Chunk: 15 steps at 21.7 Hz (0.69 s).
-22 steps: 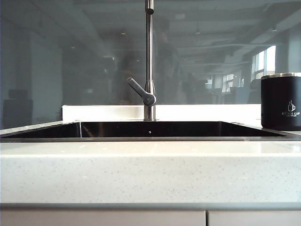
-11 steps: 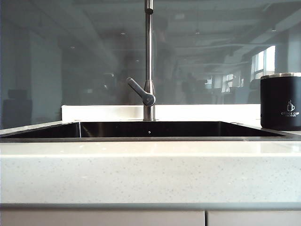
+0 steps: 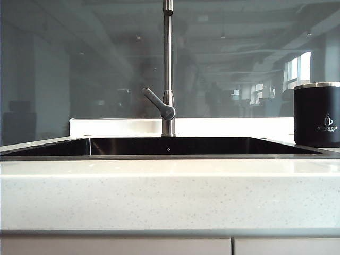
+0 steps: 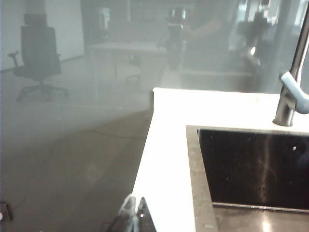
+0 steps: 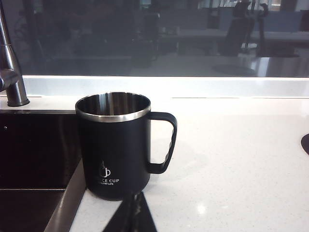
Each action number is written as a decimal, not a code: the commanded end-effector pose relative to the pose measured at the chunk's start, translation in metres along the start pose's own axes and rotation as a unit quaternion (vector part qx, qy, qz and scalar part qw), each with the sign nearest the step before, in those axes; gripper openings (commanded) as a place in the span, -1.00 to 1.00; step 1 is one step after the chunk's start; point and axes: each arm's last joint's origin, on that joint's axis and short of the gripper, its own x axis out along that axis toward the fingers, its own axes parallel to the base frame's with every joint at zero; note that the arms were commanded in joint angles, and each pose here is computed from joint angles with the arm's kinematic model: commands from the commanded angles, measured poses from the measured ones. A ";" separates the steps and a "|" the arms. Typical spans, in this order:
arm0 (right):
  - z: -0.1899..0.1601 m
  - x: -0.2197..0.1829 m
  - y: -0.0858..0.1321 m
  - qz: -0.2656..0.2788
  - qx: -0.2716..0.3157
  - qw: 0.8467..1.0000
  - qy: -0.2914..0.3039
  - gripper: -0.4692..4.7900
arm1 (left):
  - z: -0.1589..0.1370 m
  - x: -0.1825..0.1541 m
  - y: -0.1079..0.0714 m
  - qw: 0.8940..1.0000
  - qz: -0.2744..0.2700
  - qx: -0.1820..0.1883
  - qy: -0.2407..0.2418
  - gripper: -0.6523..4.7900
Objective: Pick up the mug next to the sink, go to the faucet to get some water, pour the water into the sink, and finally put the mug back to its place.
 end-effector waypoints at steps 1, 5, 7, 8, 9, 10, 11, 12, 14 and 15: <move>0.001 0.000 0.000 0.000 -0.002 1.000 -0.008 -0.85 | -0.006 0.001 0.000 1.000 0.002 0.015 0.007 -0.78; 0.001 0.000 0.000 0.000 -0.002 1.000 -0.008 -0.85 | -0.010 0.001 0.000 1.000 0.000 0.020 0.015 -0.78; 0.001 0.000 0.000 0.000 -0.002 1.000 -0.008 -0.85 | -0.010 0.001 0.000 1.000 -0.001 0.021 0.015 -0.78; 0.001 0.000 0.000 0.000 -0.002 1.000 -0.008 -0.85 | -0.010 0.001 0.000 1.000 -0.007 0.022 0.015 -0.78; 0.001 0.000 0.000 0.000 -0.001 1.000 -0.008 -0.85 | -0.010 0.001 -0.001 0.999 -0.012 0.027 0.015 -0.78; 0.001 0.000 0.000 0.000 -0.001 1.000 -0.008 -0.85 | -0.010 0.001 -0.001 0.999 -0.018 0.033 0.015 -0.78; 0.001 0.000 0.000 0.000 -0.002 1.000 -0.008 -0.85 | -0.010 0.001 -0.001 0.999 -0.025 0.036 0.015 -0.78; 0.001 0.000 0.000 0.000 -0.002 1.000 -0.008 -0.85 | -0.010 0.001 -0.001 0.999 -0.025 0.035 0.015 -0.78; 0.001 0.000 0.000 0.000 -0.002 1.000 -0.008 -0.85 | -0.010 0.001 -0.001 0.999 -0.025 0.033 0.015 -0.78; 0.001 0.000 0.000 0.000 -0.002 1.000 -0.008 -0.85 | -0.010 0.001 -0.001 0.999 -0.024 0.033 0.015 -0.78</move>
